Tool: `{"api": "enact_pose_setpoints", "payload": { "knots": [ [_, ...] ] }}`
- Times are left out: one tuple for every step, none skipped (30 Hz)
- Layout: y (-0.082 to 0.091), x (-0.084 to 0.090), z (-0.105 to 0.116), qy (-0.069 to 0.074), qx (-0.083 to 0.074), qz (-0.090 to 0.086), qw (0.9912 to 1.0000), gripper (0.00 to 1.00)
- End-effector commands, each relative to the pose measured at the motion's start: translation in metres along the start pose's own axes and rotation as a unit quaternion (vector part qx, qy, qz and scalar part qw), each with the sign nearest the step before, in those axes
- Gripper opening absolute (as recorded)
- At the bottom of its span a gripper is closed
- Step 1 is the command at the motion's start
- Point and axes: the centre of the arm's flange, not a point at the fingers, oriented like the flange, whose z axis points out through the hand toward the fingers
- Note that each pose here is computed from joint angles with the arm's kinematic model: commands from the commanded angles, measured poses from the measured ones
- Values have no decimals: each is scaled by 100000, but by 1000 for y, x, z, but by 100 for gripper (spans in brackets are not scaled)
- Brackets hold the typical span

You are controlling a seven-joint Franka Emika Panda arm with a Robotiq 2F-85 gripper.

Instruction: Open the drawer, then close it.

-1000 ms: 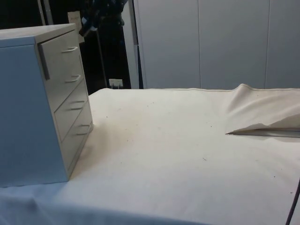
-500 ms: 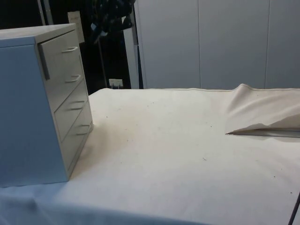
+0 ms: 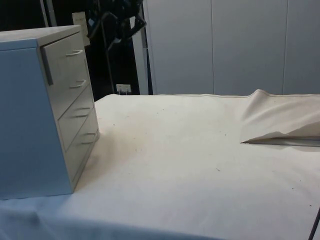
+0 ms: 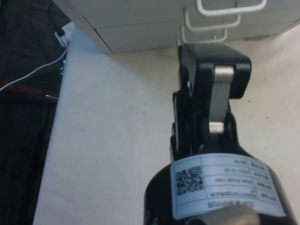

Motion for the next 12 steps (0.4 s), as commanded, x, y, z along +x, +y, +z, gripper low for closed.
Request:
{"api": "enact_pose_setpoints", "payload": {
  "knots": [
    [-1, 0, 0, 4, 650, -102, 99998, 47],
    [-1, 0, 0, 32, 700, -109, 99997, 52],
    [-2, 0, 0, 45, 751, -116, 99997, 57],
    [-1, 1, 1, 62, 104, -126, 100000, 63],
    [-2, 0, 0, 47, 801, -166, 99997, 63],
    [-2, 0, 0, 47, 801, -216, 99997, 67],
    [-2, 0, 0, 54, 803, -173, 99997, 75],
    [-2, 0, 0, 42, 801, -166, 99997, 80],
    [-1, 0, 0, 50, 653, -171, 99998, 86],
    [-1, 0, 0, 46, 554, -171, 99998, 96],
    [-1, 0, 0, 42, 454, -171, 99999, 99],
    [-1, 1, 0, 79, 405, -183, 99999, 100]
  ]
}}
